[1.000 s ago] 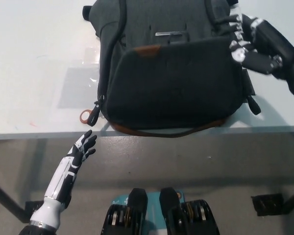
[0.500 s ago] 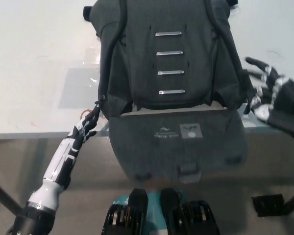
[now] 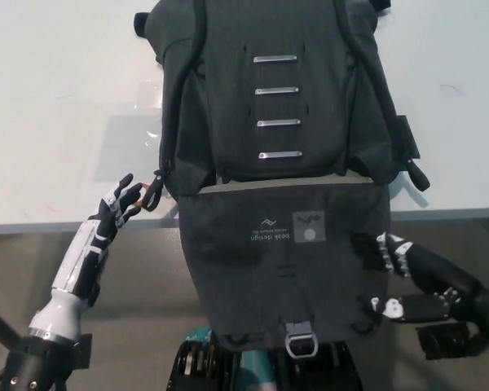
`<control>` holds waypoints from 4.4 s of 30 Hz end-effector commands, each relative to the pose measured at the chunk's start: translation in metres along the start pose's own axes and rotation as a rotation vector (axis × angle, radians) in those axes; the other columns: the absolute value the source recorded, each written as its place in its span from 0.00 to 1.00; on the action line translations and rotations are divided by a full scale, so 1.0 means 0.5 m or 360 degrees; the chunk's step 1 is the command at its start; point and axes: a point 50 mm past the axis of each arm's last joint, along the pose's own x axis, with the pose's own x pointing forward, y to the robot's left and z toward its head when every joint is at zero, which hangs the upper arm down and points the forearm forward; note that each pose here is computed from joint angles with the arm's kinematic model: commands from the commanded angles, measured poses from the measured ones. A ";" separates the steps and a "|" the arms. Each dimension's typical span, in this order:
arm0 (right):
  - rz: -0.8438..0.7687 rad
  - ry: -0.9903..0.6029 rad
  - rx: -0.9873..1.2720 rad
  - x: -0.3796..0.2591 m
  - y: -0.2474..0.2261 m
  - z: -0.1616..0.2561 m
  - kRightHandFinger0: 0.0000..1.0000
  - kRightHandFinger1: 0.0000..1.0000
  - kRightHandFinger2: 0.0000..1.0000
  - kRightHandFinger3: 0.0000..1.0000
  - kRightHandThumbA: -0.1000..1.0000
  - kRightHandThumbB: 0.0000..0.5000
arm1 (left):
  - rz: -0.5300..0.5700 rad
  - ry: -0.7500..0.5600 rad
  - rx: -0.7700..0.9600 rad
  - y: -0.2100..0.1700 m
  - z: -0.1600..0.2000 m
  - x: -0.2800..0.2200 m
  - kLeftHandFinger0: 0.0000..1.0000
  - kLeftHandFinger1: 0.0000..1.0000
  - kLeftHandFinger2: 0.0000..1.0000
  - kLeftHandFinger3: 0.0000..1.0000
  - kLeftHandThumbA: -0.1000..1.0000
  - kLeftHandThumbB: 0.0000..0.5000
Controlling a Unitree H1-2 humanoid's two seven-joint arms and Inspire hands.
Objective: A bag is kept in the middle of the table with its flap loosely closed and the robot uses its right hand to adjust it and opens it
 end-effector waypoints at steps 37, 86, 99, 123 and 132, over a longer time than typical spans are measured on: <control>-0.1027 -0.0117 -0.0124 0.070 -0.079 -0.056 1.00 1.00 1.00 1.00 1.00 0.36 | 0.0029 -0.0091 0.0000 0.015 0.022 0.028 1.00 1.00 1.00 1.00 1.00 0.26; -0.1051 -0.0705 0.0136 -0.030 0.133 -0.139 1.00 1.00 1.00 1.00 1.00 0.55 | 0.0067 -0.0006 0.0071 0.021 -0.008 -0.040 1.00 1.00 1.00 1.00 1.00 0.33; -0.0991 -0.0624 0.0182 -0.072 0.180 -0.172 1.00 1.00 1.00 1.00 1.00 0.53 | 0.0096 0.0128 0.0157 0.001 -0.058 -0.153 1.00 1.00 1.00 1.00 1.00 0.44; -0.0962 -0.0536 0.0237 -0.097 0.228 -0.201 1.00 1.00 1.00 1.00 1.00 0.54 | 0.0056 0.0247 0.0155 -0.010 -0.073 -0.216 1.00 1.00 1.00 1.00 1.00 0.54; -0.0880 -0.0375 0.0350 -0.157 0.304 -0.247 1.00 1.00 1.00 1.00 1.00 0.55 | 0.0018 0.0437 0.0135 -0.040 -0.083 -0.344 1.00 1.00 1.00 1.00 1.00 0.40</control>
